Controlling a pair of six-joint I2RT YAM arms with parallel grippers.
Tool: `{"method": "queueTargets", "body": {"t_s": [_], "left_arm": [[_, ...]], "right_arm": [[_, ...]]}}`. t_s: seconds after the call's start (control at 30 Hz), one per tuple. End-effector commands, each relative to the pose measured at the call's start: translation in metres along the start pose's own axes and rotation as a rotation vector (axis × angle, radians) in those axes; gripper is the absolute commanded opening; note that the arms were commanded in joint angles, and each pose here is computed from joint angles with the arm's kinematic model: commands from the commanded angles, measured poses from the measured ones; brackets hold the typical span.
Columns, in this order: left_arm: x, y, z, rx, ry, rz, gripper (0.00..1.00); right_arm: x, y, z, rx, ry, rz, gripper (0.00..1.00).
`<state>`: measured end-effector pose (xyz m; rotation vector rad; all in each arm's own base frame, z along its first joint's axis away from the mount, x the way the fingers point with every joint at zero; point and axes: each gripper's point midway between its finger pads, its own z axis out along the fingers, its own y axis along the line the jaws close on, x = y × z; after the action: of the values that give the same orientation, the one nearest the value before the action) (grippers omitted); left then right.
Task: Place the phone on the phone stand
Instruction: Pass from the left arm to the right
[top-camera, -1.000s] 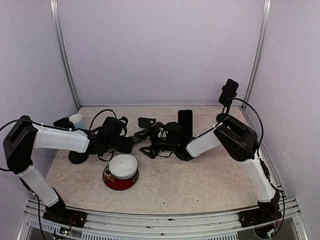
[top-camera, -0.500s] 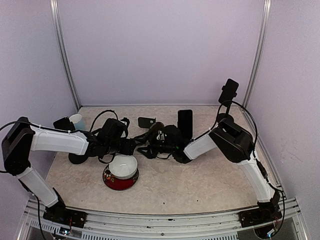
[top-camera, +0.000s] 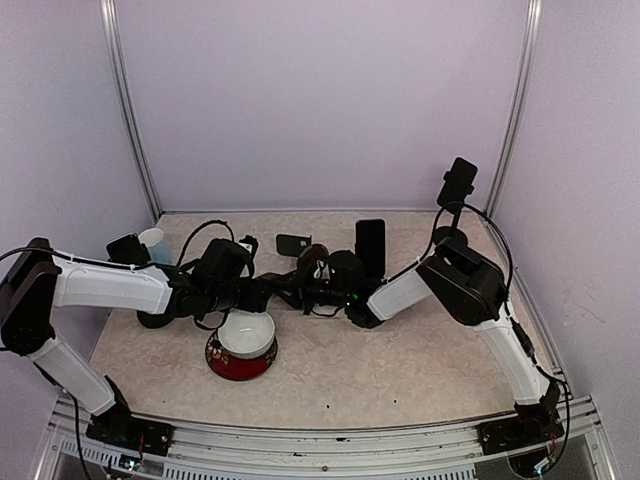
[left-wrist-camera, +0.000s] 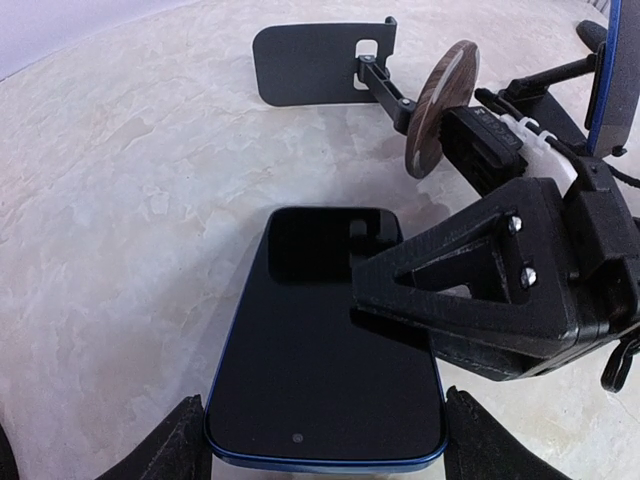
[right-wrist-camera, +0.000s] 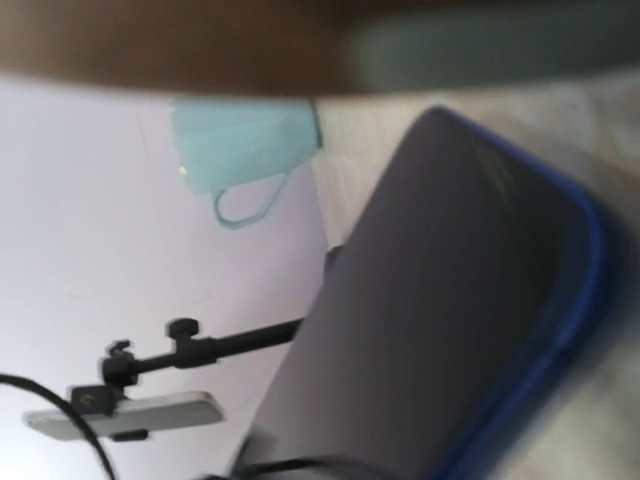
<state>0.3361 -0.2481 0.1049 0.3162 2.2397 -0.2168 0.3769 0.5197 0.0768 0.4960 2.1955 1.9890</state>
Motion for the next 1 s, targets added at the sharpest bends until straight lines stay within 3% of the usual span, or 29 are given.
{"method": "queueTargets", "body": {"t_s": [0.0, 0.1, 0.23, 0.4, 0.53, 0.97], "left_arm": [[-0.014, -0.011, -0.011, 0.032, -0.058, -0.016, 0.57], [-0.015, -0.013, -0.014, 0.039, -0.064, -0.014, 0.61], [-0.022, -0.015, -0.024, 0.054, -0.086, -0.017, 0.65], [-0.042, -0.022, -0.045, 0.110, -0.149, -0.036, 0.79], [-0.065, -0.027, -0.070, 0.168, -0.227, -0.062, 0.98], [-0.115, -0.027, -0.092, 0.149, -0.318, -0.055, 0.99]], "right_arm": [[-0.003, -0.012, -0.001, -0.011, -0.011, 0.017, 0.19], [0.000, -0.011, -0.002, -0.022, -0.002, 0.024, 0.08], [0.004, -0.004, -0.006, -0.033, 0.006, 0.021, 0.00], [0.009, 0.004, -0.013, -0.038, 0.008, 0.009, 0.00], [0.016, 0.010, -0.019, -0.040, 0.014, -0.003, 0.00], [0.043, 0.049, -0.044, -0.033, 0.040, -0.176, 0.00]]}}
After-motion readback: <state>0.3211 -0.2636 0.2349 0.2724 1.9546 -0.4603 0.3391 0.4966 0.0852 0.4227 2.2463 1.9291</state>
